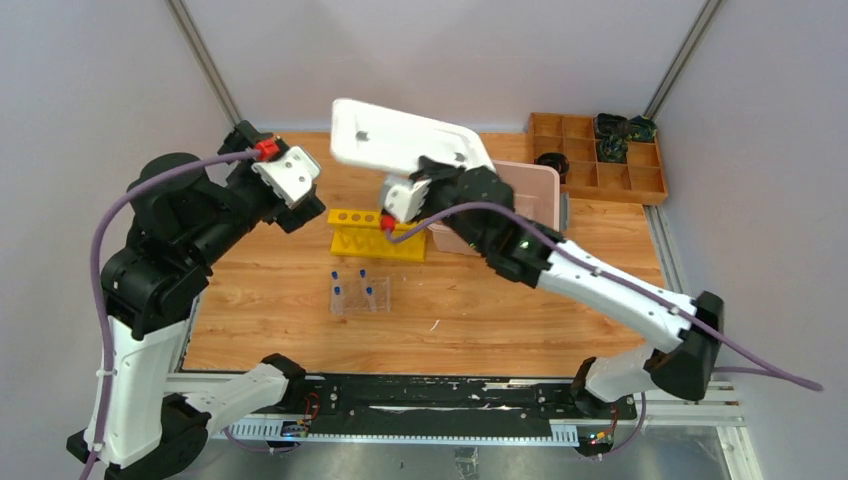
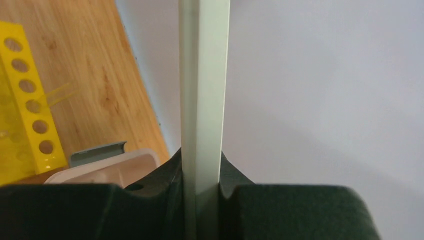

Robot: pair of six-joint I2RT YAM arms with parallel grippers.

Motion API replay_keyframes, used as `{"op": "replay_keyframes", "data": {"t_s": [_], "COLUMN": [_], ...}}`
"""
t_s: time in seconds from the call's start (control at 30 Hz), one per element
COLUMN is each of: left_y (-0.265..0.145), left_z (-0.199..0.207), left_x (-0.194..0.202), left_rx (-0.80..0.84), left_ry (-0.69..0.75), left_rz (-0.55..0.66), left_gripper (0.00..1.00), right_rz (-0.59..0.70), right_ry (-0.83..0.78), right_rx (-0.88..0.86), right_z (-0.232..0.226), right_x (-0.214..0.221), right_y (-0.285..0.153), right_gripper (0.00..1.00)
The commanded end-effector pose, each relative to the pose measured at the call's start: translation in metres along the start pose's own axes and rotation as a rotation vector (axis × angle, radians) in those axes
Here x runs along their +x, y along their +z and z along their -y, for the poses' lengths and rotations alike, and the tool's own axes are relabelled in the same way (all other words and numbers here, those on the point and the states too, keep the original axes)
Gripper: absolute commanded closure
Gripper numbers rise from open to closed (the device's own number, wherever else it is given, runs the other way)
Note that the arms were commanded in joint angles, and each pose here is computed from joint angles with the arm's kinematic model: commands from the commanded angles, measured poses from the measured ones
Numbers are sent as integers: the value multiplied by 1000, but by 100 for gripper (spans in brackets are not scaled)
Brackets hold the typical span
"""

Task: Organize the chemistry lab equipment

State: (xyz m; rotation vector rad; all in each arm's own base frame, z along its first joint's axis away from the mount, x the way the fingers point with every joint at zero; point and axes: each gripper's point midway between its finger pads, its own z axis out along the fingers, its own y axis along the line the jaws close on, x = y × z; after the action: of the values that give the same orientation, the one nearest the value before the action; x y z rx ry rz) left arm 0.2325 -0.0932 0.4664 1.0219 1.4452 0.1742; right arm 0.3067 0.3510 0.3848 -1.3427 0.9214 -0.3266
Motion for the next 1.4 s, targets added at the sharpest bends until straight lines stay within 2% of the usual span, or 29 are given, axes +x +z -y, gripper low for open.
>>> {"op": "replay_keyframes", "data": {"t_s": [0.0,0.1,0.23,0.47,0.63,0.8,1.0,1.13,1.27,1.37], "left_y": [3,21,41,60,70,74,75,79,81,82], "left_z": [-39,-21,3,22,35,44,54,62,66,67], "left_x": [-36,-31,-10,8,25,36,49,56,60,64], "left_rx": [-150,-48,60,111,142,165,187,211,223,226], "left_ry": [-145,-196,-223,-257,-247,-232,-212,-213,-207,-197], "left_rz": [105,44,-72,-139,-193,-225,-259,-278,-290,-300], "left_gripper": [0,0,0,0,0,0,0,0,0,0], "right_rz": [-35,-112,-174,-131,-192,-206,-277,-402,-558,-635], "right_ry": [513,806,1132,1637,1908,2047,2083,2057,2059,2047], "right_rx": [124,143,40,-168,-192,-191,-167,-108,-175,-198], "right_z": [73,86,77,66,47,27,7,-5,-32,-46], "right_x": [22,49,63,75,127,165,204,239,260,270], "right_y": [-55,-78,-94,-104,-98,-85,-78,-78,-73,-74], "right_gripper": [100,100,100,100,100,100,100,84,75,62]}}
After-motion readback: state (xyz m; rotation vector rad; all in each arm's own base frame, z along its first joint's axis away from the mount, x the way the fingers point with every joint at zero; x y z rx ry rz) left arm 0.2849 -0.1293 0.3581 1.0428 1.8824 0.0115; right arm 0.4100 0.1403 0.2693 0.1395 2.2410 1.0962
